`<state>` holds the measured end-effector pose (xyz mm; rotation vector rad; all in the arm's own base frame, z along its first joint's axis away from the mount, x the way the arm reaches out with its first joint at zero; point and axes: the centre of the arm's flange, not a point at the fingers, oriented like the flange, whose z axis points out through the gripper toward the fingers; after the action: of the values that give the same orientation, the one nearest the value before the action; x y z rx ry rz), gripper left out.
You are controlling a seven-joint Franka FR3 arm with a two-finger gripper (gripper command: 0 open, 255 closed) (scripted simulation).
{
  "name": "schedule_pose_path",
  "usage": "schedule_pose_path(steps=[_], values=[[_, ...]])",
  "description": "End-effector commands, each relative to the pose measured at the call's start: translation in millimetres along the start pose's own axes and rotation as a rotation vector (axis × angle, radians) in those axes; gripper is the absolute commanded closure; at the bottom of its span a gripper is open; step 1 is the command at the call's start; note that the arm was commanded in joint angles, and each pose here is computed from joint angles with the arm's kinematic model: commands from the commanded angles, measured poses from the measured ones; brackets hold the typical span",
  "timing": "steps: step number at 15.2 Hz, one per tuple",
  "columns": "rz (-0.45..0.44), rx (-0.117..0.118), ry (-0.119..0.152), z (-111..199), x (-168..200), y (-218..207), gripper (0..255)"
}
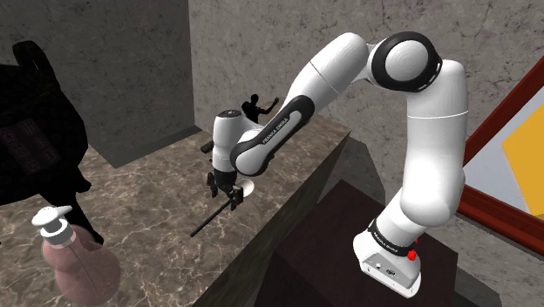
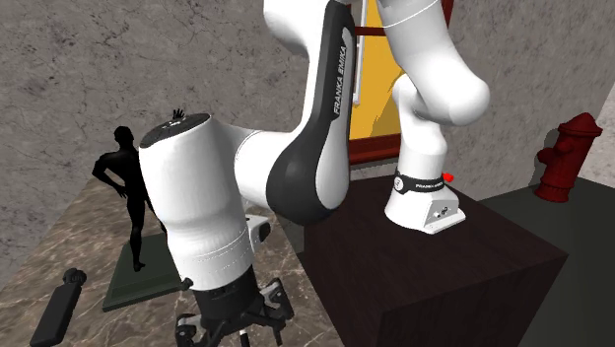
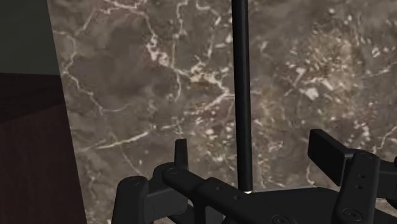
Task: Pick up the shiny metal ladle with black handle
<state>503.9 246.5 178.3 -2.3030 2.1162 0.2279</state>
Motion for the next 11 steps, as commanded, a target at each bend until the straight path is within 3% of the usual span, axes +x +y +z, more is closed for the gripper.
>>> schedule_pose_path(steps=[1, 6, 7, 11], values=[[0.005, 0.000, 0.000, 11.7, 1.8, -1.3, 0], [0.005, 0.000, 0.000, 30.4, 3.9, -3.0, 0], [0.005, 0.000, 0.000, 31.0, 3.6, -3.2, 255], [0.005, 0.000, 0.000, 31.1, 3.9, -3.9, 255]])
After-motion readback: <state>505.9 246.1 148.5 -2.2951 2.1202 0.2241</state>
